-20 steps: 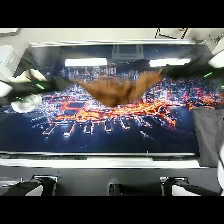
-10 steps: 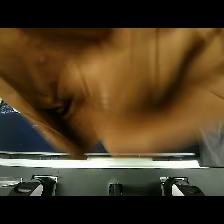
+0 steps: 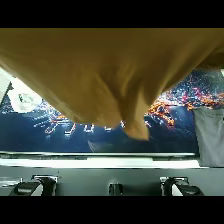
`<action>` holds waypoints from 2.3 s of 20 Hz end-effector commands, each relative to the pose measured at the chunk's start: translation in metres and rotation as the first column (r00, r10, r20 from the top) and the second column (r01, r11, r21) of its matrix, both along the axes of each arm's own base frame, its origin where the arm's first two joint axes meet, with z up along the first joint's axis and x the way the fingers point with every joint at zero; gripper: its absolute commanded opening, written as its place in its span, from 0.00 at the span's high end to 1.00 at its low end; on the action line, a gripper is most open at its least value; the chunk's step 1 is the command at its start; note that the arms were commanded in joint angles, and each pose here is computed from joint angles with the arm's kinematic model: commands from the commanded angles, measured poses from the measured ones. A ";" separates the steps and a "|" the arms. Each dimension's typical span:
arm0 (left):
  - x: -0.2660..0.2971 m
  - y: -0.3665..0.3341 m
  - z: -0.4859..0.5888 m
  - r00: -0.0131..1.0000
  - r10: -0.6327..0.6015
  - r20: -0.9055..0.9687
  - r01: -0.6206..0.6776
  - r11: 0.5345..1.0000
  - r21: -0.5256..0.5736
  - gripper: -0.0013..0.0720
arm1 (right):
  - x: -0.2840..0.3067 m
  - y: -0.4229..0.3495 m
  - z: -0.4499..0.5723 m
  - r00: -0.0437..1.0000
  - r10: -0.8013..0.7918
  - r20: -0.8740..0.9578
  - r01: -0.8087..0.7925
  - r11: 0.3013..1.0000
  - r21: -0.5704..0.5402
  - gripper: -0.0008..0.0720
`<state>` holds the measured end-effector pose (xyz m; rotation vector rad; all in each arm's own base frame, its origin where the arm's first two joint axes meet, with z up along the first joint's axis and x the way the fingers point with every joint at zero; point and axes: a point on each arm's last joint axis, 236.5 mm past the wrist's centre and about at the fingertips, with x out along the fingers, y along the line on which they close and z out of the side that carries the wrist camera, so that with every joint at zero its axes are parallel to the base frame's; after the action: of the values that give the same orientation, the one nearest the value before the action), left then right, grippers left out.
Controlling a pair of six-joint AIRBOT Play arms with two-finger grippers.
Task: Fold the clothes and pants, and hang the long-sleeved shirts on hangers.
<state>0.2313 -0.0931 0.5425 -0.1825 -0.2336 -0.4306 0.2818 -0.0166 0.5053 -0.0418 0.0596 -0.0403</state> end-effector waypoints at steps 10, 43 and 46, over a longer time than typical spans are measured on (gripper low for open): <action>0.022 0.005 -0.041 0.987 0.042 -0.152 -0.031 0.997 0.073 0.95 | -0.008 0.012 0.099 0.907 0.052 0.418 -0.078 0.996 0.046 0.93; 0.008 -0.007 -0.650 -0.417 -0.325 -0.849 -0.086 0.944 -0.320 0.31 | 0.059 -0.068 -0.542 -0.090 0.409 -0.908 0.486 0.814 0.318 0.08; 0.004 -0.021 -0.655 -0.423 -0.335 -0.842 -0.075 0.939 -0.336 0.32 | 0.059 -0.067 -0.544 -0.089 0.409 -0.908 0.486 0.814 0.319 0.08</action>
<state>0.2420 -0.0989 -0.1006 -0.8254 1.7472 -0.3098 0.3494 -0.0836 -0.0331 0.6487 1.7587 -0.0423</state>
